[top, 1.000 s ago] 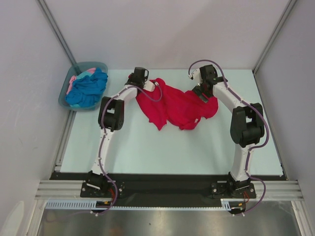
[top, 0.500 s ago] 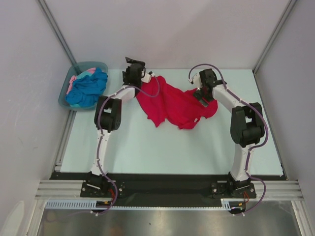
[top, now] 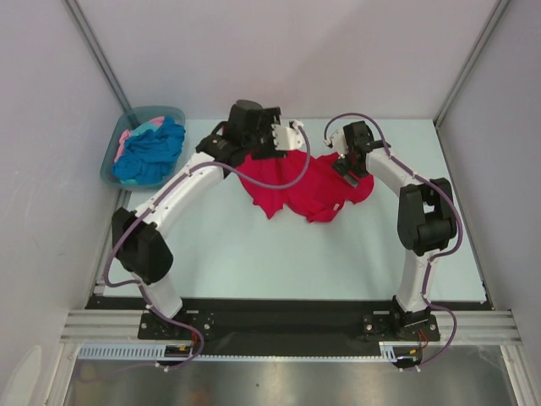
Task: Fold and stack the t-shirts
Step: Flatten the tshirt out
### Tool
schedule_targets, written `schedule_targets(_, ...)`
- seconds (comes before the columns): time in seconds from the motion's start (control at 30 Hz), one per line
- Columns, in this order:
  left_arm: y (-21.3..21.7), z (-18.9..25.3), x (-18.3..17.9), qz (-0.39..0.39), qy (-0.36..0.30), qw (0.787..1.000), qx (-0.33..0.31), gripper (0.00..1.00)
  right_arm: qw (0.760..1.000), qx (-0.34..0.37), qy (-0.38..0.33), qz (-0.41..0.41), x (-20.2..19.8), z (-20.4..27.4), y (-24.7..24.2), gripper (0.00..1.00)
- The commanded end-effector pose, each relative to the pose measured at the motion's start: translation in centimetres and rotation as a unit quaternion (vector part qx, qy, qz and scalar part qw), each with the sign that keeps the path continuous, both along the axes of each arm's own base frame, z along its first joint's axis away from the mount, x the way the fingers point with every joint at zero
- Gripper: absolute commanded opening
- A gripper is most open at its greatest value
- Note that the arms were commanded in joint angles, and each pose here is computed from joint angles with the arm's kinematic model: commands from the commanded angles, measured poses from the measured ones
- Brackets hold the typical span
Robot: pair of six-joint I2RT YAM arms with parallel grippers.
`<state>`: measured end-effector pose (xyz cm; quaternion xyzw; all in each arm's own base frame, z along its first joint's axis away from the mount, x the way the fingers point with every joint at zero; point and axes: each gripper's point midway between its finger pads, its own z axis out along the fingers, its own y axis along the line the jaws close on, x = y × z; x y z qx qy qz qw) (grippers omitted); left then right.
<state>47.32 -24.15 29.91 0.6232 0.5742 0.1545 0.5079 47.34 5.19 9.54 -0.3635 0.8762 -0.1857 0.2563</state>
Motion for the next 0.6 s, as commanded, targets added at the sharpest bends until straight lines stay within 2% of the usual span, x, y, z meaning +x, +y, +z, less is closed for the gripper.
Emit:
schedule_targets(0.0,0.3,-12.5,-5.8,0.019,0.232,0.972,0.011,0.80,0.999,0.002,-0.036,0.004,0.5,2.7,-0.1,0.88)
schedule_targets(0.07,0.6,-14.3,-7.2,0.037,0.254,0.966,0.014,0.72,0.999,-0.001,-0.033,0.008,0.5,2.5,0.0,0.88)
schedule_targets(0.13,1.2,-15.2,-7.4,0.069,0.251,0.965,0.010,0.68,0.999,-0.003,-0.033,0.009,0.6,2.5,0.0,0.88)
schedule_targets(0.3,3.0,-17.8,-8.4,0.116,0.205,0.971,0.041,0.71,0.999,-0.005,-0.035,0.013,0.9,2.6,0.3,0.88)
schedule_targets(0.57,2.2,-18.4,-11.8,0.114,0.219,0.969,0.029,0.72,0.999,-0.009,-0.032,0.022,0.5,2.7,1.1,0.88)
